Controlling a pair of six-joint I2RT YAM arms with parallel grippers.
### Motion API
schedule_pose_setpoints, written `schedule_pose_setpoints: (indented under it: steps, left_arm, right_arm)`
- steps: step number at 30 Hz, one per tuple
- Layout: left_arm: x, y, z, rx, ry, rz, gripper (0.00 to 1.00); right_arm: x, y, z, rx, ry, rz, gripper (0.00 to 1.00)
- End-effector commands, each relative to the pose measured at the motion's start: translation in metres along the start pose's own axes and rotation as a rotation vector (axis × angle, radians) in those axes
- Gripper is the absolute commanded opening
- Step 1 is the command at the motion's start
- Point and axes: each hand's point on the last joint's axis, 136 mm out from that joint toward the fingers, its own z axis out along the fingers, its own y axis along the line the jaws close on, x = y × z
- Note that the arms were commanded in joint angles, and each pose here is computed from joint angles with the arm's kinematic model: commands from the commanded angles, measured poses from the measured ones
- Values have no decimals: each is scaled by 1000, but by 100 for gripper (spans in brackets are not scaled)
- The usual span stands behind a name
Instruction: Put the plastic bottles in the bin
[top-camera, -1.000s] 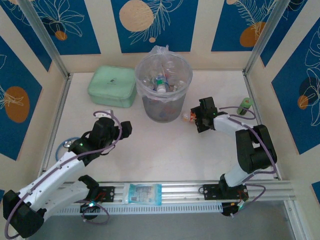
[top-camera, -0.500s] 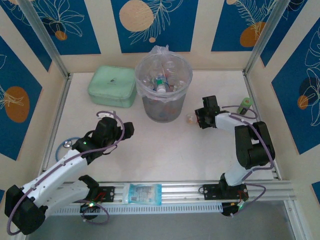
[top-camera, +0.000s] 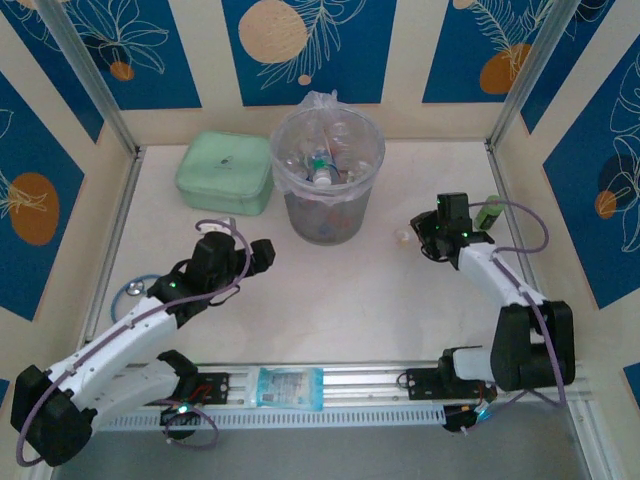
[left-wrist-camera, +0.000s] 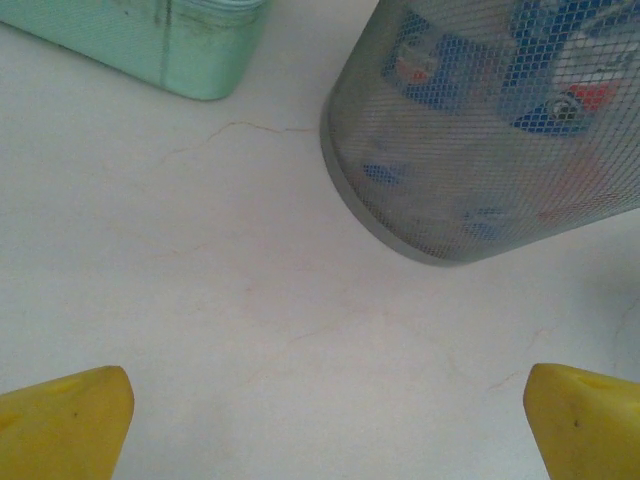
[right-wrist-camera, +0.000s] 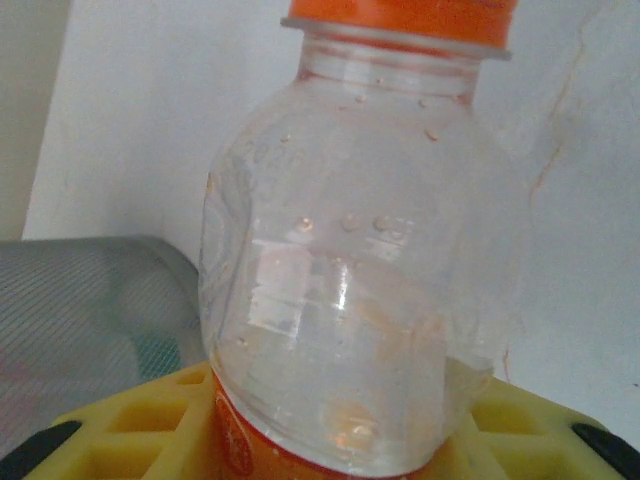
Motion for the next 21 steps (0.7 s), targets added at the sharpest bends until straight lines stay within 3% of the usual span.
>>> schedule_pose_setpoints:
  steps: [1, 6, 10, 13, 16, 21]
  left_arm:
    - [7, -1, 10, 20, 21, -28, 100]
    - [10, -5, 18, 27, 45, -25, 100]
    - [12, -2, 21, 1, 62, -4, 100]
    - [19, -1, 25, 1, 92, -2, 100]
    - [26, -1, 27, 8, 112, -11, 100]
    - [28, 3, 19, -5, 124, -10, 100]
  right_arm:
    - [3, 3, -19, -28, 22, -172, 22]
    - [-9, 48, -71, -185, -8, -434, 22]
    - [-21, 98, -129, -338, -75, -624, 10]
    - [-27, 135, -167, -423, -120, -746, 9]
    - [-31, 176, -190, -484, -172, -877, 5]
    - [-24, 234, -196, -523, -146, -1030, 8]
